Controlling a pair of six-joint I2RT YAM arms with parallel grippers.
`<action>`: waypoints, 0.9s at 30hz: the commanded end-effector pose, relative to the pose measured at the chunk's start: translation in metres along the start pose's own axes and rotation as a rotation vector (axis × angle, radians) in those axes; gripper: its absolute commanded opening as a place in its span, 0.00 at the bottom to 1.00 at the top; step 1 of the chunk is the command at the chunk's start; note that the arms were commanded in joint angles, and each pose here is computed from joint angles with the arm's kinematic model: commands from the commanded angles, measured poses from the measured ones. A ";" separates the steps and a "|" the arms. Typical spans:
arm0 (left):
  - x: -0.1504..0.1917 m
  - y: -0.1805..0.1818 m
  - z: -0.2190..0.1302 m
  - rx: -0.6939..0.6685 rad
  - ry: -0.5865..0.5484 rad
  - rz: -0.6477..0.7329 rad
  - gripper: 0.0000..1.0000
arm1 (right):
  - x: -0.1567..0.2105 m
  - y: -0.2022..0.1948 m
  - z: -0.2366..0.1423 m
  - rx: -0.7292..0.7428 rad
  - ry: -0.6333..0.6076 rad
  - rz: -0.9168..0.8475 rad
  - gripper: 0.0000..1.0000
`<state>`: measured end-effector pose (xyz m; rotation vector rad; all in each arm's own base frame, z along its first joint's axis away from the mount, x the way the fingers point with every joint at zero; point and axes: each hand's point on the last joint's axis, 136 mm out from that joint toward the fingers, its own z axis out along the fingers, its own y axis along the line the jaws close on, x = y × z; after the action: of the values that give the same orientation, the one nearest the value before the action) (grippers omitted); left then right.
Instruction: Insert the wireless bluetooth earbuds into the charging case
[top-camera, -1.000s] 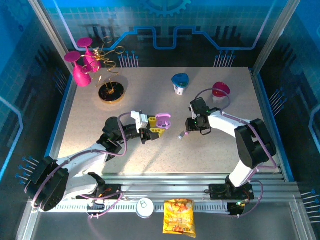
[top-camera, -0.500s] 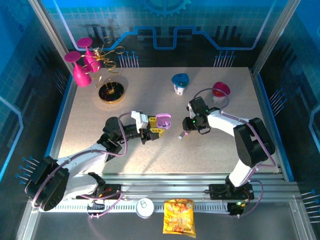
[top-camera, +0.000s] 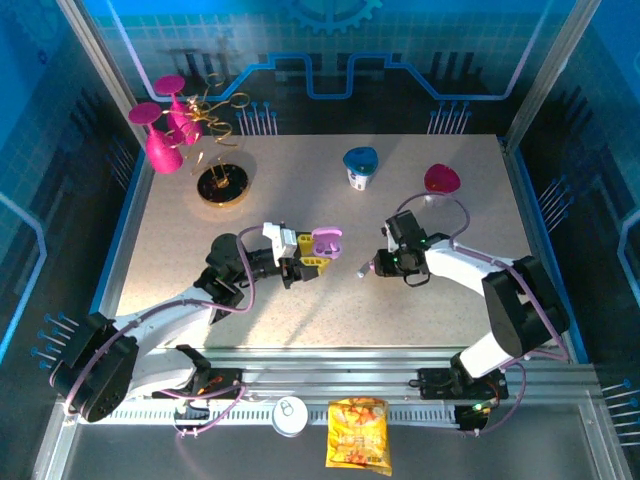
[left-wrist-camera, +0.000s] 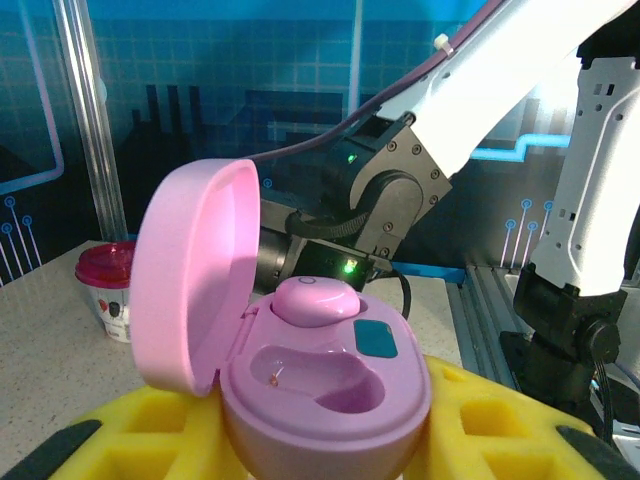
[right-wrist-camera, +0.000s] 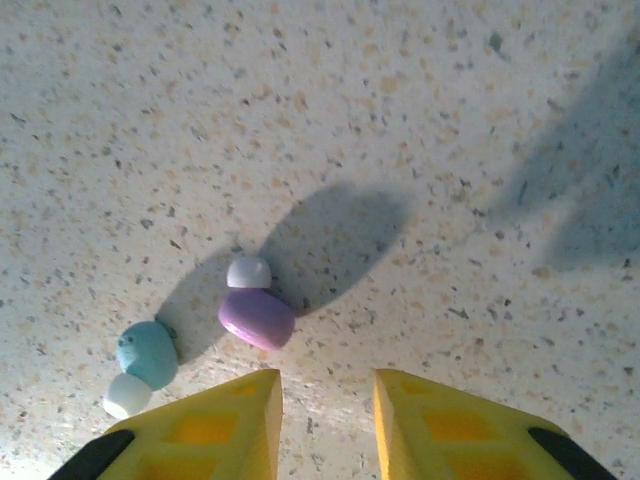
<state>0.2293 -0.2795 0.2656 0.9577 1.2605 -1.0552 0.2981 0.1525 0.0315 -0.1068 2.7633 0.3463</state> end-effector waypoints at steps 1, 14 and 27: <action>-0.008 0.001 -0.001 -0.001 -0.018 0.033 0.20 | 0.005 0.006 0.006 -0.031 0.000 0.031 0.24; -0.006 0.000 -0.004 -0.008 -0.017 0.033 0.20 | -0.008 0.009 0.022 -0.031 0.003 0.032 0.10; -0.005 -0.001 -0.006 -0.016 -0.012 0.038 0.20 | -0.036 0.011 0.031 -0.024 -0.017 0.013 0.09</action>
<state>0.2281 -0.2787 0.2664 0.9588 1.2620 -1.0538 0.3053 0.1590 0.0134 -0.0709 2.8591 0.3394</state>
